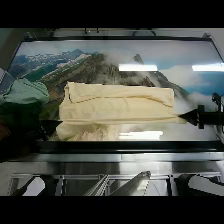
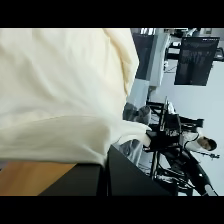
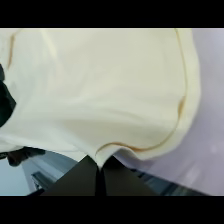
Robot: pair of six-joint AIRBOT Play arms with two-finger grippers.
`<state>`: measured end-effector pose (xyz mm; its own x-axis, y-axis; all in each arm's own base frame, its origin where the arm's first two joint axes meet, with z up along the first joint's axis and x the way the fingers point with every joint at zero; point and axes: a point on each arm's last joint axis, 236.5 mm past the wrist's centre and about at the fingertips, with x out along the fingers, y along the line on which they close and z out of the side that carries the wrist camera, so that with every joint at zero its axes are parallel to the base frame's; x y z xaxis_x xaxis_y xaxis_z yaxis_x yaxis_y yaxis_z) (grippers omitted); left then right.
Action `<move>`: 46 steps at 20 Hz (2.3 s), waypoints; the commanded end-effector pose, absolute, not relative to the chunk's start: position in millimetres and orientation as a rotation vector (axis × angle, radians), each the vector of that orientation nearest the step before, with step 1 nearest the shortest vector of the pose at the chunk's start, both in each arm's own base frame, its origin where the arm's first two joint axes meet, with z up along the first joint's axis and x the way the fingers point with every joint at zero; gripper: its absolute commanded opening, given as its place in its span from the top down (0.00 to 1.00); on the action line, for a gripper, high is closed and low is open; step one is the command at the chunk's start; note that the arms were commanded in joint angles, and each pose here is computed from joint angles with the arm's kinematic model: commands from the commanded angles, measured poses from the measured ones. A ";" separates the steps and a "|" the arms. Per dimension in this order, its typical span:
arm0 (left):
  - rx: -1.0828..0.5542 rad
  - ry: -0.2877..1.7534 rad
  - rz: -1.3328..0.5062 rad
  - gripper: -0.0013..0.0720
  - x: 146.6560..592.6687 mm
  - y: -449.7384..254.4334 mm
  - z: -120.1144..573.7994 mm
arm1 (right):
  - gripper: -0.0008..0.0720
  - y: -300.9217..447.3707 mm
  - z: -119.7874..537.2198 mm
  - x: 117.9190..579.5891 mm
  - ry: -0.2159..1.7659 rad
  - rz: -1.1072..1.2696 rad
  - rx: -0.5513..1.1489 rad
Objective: Fold the shirts.
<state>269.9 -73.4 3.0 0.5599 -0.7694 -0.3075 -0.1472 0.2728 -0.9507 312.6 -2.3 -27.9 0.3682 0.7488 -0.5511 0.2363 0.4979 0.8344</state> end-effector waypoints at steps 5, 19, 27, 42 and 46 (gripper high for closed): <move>-1.079 0.894 -0.638 0.95 372.0 -73.7 28.2 | 0.96 0.8 -38.9 391.1 0.966 0.280 0.944; -1.083 1.085 -0.850 0.62 506.6 -97.3 -33.3 | 0.96 -3.8 -83.6 438.4 0.824 0.261 0.880; -1.051 1.074 -0.983 0.24 516.2 -71.4 40.6 | 0.25 -42.2 -81.3 411.4 0.990 0.241 0.689; -0.496 1.393 -0.928 0.99 472.5 -280.5 -38.2 | 0.96 38.3 -102.7 431.8 1.068 0.299 0.886; -0.223 1.427 -0.758 0.97 460.5 -312.2 -87.2 | 0.96 34.8 -77.9 431.0 1.038 0.353 0.930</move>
